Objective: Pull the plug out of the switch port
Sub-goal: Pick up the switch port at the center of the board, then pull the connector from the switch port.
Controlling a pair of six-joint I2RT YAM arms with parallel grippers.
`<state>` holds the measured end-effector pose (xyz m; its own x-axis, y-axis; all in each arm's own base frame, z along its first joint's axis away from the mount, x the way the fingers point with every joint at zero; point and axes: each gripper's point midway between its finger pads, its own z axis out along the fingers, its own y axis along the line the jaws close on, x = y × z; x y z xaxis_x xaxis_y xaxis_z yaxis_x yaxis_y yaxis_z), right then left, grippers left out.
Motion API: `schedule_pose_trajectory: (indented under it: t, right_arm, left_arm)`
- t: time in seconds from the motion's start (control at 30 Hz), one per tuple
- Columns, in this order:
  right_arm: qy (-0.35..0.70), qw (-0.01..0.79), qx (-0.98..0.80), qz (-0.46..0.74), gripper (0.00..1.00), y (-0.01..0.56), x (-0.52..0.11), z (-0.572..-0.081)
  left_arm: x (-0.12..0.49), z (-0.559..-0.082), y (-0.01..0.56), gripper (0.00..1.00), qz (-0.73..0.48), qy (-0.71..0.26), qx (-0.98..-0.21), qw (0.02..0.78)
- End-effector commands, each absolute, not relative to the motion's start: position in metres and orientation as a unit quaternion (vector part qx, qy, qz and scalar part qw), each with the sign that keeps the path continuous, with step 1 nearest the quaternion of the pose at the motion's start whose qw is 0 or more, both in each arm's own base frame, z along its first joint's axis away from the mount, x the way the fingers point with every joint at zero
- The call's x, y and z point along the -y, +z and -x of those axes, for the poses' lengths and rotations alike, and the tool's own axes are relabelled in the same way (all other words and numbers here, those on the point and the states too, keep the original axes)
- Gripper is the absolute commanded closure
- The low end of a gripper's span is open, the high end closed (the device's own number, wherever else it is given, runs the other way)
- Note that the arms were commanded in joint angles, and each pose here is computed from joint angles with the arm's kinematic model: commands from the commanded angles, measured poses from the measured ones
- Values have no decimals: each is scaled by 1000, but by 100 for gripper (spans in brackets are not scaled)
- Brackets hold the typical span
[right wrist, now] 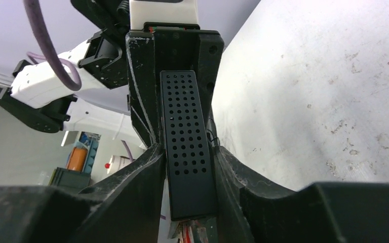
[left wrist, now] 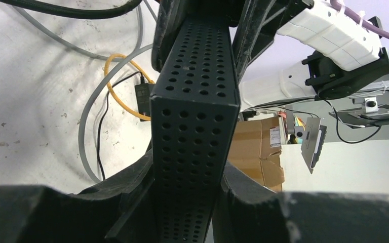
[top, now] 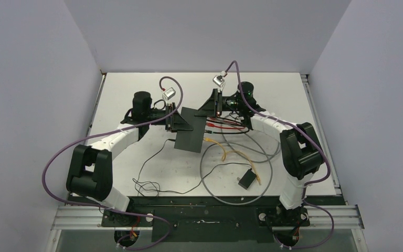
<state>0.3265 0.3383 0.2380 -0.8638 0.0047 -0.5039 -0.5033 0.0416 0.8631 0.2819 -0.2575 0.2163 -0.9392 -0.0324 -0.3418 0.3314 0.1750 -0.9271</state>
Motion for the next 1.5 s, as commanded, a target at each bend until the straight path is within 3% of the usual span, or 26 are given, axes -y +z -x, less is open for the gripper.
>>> schedule_pose_trajectory:
  t: [0.0,0.1,0.17,0.43,0.63,0.77,0.87,1.0,1.37,1.47]
  right_arm:
    - [647,289,-676,204,52,278,-333,-340]
    - [614,315,-694,207,27,279,-327,-349]
    - [582,339,-709,211,18,281,-322,-356]
    - [529,407,-717,201,0,301,-294,-368]
    - [506,416,-728,202,9,301,-272,-360]
    - [494,419,-734,205,10,306,-256,-346]
    - [492,425,-729,215,10,314,-248,-334]
    - [502,419,-720,233,10,318,-244,-319]
    - [547,396,-692,255,2,333,-253,-310]
    - [569,391,-675,261,12,339,-259,-309]
  left_arm:
    - [255,-293,239,100,-93,-628,-753,173]
    - [251,-297,233,100,-87,-613,-764,179]
    - [248,-299,232,100,-91,-602,-769,194]
    - [241,-298,241,100,-158,-574,-756,272]
    - [238,-290,262,100,-229,-562,-718,340]
    - [241,-282,272,100,-253,-582,-694,340]
    - [244,-268,287,100,-296,-619,-647,331]
    - [243,-268,312,100,-332,-617,-603,380]
    - [244,-268,320,100,-326,-638,-589,373]
    - [246,-266,320,100,-323,-643,-590,366]
